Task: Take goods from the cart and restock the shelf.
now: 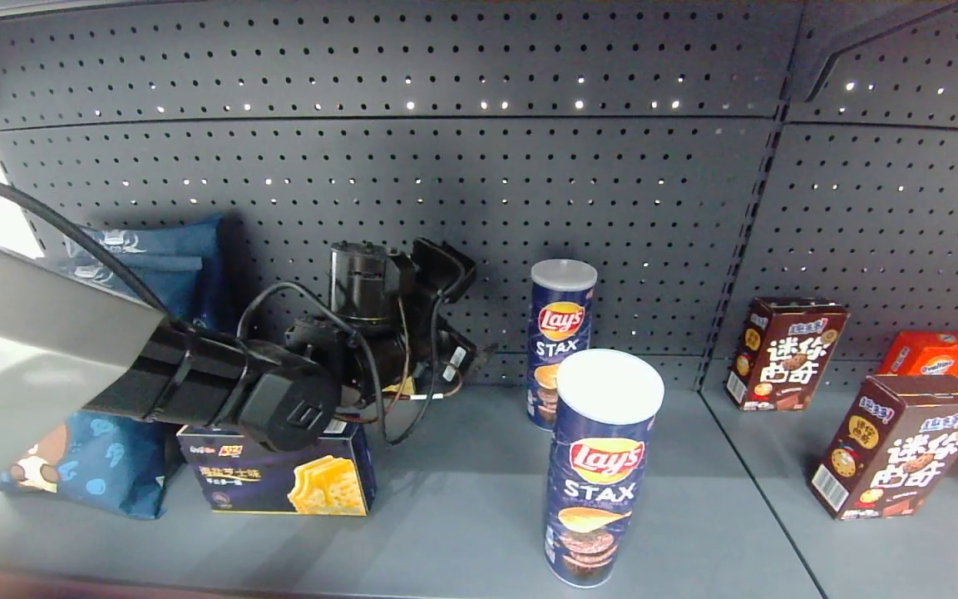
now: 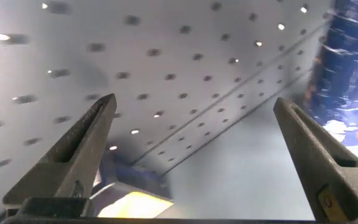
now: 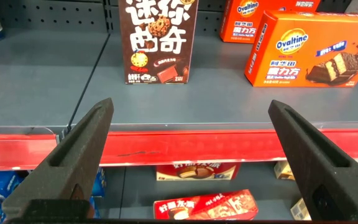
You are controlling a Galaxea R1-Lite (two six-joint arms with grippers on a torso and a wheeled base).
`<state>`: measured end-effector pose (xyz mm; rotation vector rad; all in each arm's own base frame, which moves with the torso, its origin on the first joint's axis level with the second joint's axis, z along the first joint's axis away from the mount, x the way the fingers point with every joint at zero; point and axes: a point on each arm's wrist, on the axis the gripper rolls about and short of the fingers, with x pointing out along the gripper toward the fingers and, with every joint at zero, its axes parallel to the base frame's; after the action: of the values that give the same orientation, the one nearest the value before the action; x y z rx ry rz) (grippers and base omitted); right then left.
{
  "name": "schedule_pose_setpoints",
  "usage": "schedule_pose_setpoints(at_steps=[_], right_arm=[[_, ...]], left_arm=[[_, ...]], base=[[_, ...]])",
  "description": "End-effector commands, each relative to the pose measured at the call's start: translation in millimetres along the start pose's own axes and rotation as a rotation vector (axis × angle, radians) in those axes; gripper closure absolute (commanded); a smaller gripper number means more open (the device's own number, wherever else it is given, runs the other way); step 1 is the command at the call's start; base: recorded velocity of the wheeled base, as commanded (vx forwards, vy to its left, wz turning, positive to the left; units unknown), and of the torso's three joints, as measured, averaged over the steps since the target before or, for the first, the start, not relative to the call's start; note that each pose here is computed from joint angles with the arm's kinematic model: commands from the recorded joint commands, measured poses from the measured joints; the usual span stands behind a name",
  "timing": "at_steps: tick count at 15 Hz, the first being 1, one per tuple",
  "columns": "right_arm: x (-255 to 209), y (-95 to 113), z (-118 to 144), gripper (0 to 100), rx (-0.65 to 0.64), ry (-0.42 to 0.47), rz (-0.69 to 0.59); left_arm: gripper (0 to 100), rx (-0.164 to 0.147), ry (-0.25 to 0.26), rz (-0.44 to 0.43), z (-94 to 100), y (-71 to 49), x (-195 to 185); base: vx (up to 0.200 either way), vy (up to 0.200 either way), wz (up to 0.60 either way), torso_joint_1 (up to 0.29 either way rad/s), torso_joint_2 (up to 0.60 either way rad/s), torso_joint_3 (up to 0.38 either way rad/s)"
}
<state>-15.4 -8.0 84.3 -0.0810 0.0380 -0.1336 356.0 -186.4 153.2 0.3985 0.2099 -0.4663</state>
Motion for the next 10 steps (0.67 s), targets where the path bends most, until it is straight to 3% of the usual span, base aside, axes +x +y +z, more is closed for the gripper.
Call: schedule_pose_setpoints(at_steps=[1, 3, 4, 5, 6, 7, 8, 10], right_arm=[[0.1, 0.0, 0.2, 0, -0.004, 0.000, 0.001], [0.1, 0.0, 0.2, 0, -0.007, 0.000, 0.001], [0.1, 0.0, 0.2, 0, -0.007, 0.000, 0.001], [0.1, 0.0, 0.2, 0, -0.010, 0.000, 0.001], [0.1, 0.0, 0.2, 0, -0.010, 0.000, 0.001], [0.1, 0.0, 0.2, 0, -0.010, 0.000, 0.001], [0.1, 0.0, 0.2, 0, -0.011, 0.000, 0.001], [0.1, 0.2, 0.2, 0, -0.008, -0.001, 0.009]], left_arm=[[0, -0.010, -0.074, 0.052, 23.4, 18.7, -22.7], [0, -0.021, -0.110, 0.107, 34.5, 36.3, -42.1], [0, -0.021, -0.110, 0.107, 34.5, 36.3, -42.1], [0, -0.037, -0.121, 0.177, 35.2, 61.2, -69.8], [0, -0.045, -0.124, 0.217, 34.1, 74.2, -85.4], [0, -0.045, -0.125, 0.220, 34.1, 75.2, -86.4], [0, -0.057, -0.130, 0.291, 30.2, 92.8, -121.1], [0, -0.068, -0.123, 0.365, 21.0, 104.6, -157.7]], base=[[0.000, 0.000, 0.00, 0.000, 0.00, 0.000], [0.000, 0.000, 0.00, 0.000, 0.00, 0.000], [0.000, 0.000, 0.00, 0.000, 0.00, 0.000], [0.000, 0.000, 0.00, 0.000, 0.00, 0.000], [0.000, 0.000, 0.00, 0.000, 0.00, 0.000], [0.000, 0.000, 0.00, 0.000, 0.00, 0.000], [0.000, 0.000, 0.00, 0.000, 0.00, 0.000], [0.000, 0.000, 0.00, 0.000, 0.00, 0.000]])
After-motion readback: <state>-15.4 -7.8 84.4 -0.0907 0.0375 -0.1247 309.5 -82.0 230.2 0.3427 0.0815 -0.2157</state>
